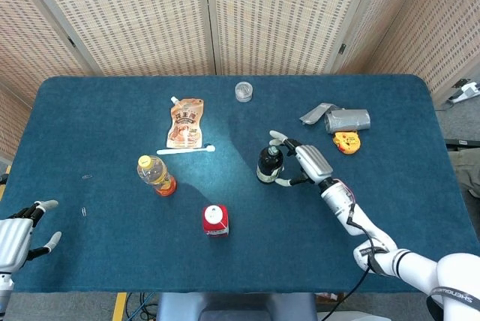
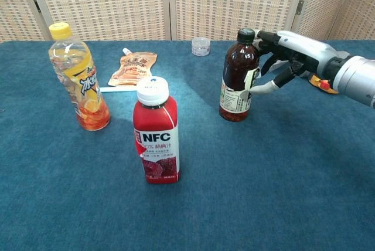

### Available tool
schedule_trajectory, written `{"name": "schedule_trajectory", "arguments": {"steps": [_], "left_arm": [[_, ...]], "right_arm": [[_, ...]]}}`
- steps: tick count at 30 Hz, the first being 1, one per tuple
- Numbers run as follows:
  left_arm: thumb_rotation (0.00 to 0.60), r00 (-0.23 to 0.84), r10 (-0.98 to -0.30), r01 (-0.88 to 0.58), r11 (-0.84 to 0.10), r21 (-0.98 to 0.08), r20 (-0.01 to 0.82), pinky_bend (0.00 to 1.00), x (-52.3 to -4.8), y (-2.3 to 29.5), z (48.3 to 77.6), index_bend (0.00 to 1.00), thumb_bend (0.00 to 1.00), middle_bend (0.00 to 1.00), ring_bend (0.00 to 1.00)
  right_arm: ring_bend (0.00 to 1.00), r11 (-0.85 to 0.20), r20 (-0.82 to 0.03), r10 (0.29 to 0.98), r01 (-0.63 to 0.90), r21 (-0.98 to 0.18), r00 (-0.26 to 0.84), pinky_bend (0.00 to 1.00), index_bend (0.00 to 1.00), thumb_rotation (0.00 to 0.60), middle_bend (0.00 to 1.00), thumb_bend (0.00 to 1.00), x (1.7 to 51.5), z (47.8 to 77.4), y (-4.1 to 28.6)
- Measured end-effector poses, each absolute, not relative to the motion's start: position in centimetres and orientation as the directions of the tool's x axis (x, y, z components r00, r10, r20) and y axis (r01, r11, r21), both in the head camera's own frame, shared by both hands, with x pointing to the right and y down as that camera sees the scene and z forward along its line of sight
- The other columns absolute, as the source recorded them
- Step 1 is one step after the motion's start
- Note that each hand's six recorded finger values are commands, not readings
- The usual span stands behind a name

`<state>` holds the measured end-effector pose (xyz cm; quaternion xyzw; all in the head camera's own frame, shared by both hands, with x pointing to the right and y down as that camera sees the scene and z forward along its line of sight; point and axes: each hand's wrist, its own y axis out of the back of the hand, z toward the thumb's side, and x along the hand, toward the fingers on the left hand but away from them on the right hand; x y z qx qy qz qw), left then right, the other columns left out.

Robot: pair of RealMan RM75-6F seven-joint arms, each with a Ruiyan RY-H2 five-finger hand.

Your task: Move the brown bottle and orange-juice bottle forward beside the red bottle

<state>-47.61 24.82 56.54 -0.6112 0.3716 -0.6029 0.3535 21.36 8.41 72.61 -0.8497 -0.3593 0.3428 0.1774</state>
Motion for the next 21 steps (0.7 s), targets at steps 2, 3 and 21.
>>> {"name": "schedule_trajectory", "arguments": {"steps": [2,3,21], "left_arm": [[0.600,-0.006,-0.881,-0.032,-0.472,-0.881,0.473,0.56,-47.7,24.8,56.5,0.50,0.24,0.32,0.40],[0.600,-0.007,-0.881,-0.034,-0.472,-0.881,0.472,0.56,-47.7,24.8,56.5,0.50,0.24,0.32,0.40],[0.600,-0.014,-0.882,-0.035,-0.470,-0.882,0.471,0.56,-48.1,24.8,56.1,0.51,0.24,0.32,0.40]], "right_arm": [[0.20,-0.685,-0.461,0.727,0.492,-0.538,0.508,0.36,0.12,0.600,0.25,0.11,20.9,73.1,8.3],[0.20,-0.688,-0.465,0.724,0.493,-0.533,0.509,0.36,0.12,0.600,0.26,0.11,20.7,73.3,8.3],[0.53,-0.671,-0.440,0.741,0.551,-0.495,0.507,0.63,0.48,0.600,0.58,0.16,19.1,74.7,8.6]]}}
